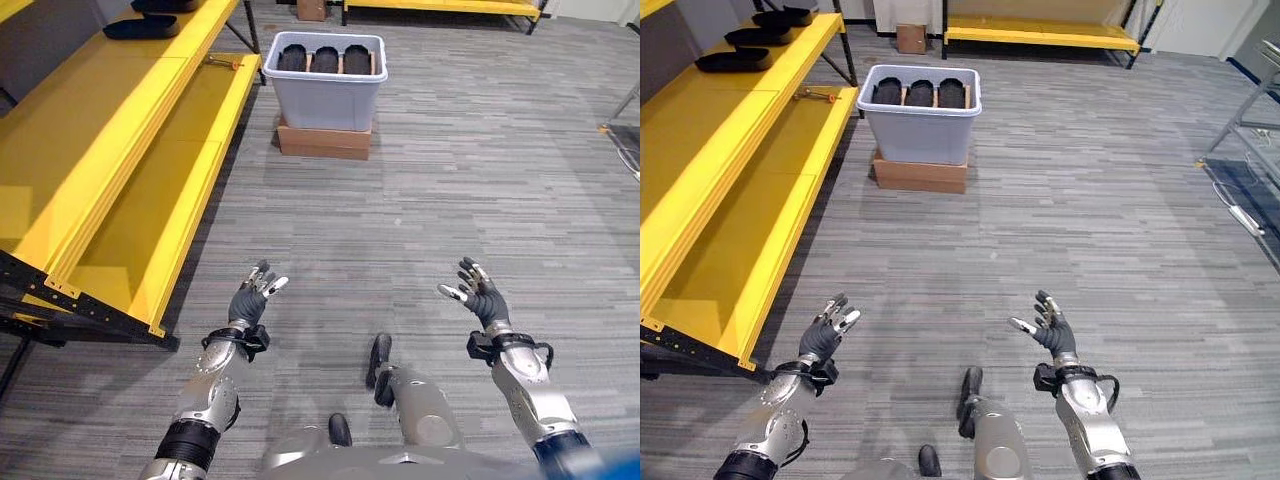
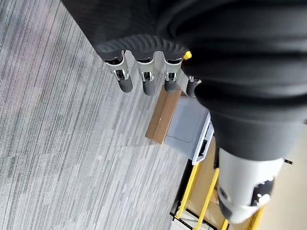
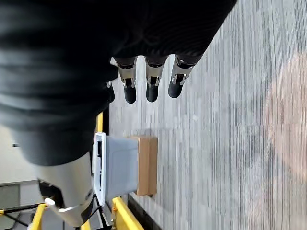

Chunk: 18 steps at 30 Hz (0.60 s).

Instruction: Move parts from the plastic box to the shelf.

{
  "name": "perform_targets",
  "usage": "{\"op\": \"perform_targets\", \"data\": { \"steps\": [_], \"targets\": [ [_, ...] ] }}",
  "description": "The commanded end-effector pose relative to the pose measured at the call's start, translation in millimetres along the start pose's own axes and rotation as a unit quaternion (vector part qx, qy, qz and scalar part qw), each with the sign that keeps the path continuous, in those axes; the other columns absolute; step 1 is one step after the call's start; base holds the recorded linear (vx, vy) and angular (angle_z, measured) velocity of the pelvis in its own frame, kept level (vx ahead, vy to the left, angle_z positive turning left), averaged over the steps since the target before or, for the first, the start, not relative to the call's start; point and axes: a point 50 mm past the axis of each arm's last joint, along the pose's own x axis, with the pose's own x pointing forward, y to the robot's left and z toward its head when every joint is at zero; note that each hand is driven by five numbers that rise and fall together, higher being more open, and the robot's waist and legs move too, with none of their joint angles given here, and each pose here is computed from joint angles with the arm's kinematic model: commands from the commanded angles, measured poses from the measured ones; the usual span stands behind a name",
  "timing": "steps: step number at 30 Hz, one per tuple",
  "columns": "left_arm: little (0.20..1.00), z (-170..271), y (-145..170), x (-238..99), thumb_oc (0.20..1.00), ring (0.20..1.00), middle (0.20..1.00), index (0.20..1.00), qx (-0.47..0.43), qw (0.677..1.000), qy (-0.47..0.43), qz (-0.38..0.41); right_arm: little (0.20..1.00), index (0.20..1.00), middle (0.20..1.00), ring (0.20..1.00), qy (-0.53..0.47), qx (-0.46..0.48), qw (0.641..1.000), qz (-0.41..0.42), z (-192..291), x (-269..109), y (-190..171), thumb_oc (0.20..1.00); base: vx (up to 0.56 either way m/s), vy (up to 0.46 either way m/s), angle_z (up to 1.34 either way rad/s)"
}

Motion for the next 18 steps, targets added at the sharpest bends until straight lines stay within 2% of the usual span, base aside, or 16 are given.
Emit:
{"op": "perform_targets", "data": {
  "steps": [1, 6, 10, 15, 18],
  "targets": [
    [1.000, 8, -9, -4, 1.000, 1.000, 1.000, 1.000, 0.030, 0.998, -0.032, -0.044, 1.000, 1.000, 1.000, 1.000, -0.032, 0.026, 0.999, -0.011, 12, 5, -1, 1.000, 0.34, -0.064, 0.62],
    [1.000, 6, -21, -3, 1.000, 1.000, 1.000, 1.000, 0.031, 0.998, -0.025, -0.055, 1.000, 1.000, 1.000, 1.000, -0.016, 0.017, 0.998, -0.053, 5, 3, -10, 1.000, 0.48, -0.108, 0.46],
    [1.000, 8, -24, -2, 1.000, 1.000, 1.000, 1.000, 0.011, 0.998, -0.033, -0.052, 1.000, 1.000, 1.000, 1.000, -0.015, 0.027, 0.998, -0.046, 6, 2, -13, 1.000, 0.52, -0.211, -0.13],
    [1.000, 17, -27, 0, 1.000, 1.000, 1.000, 1.000, -0.014, 0.997, -0.062, -0.053, 1.000, 1.000, 1.000, 1.000, -0.007, 0.026, 0.998, -0.049, 3, -2, -18, 1.000, 0.31, -0.241, -0.04],
    [1.000, 21, -28, 3, 1.000, 1.000, 1.000, 1.000, -0.026, 0.996, -0.076, -0.047, 1.000, 1.000, 1.000, 1.000, 0.002, -0.006, 1.000, -0.008, 1, 0, -16, 1.000, 0.22, -0.188, -0.09]
  ]
}}
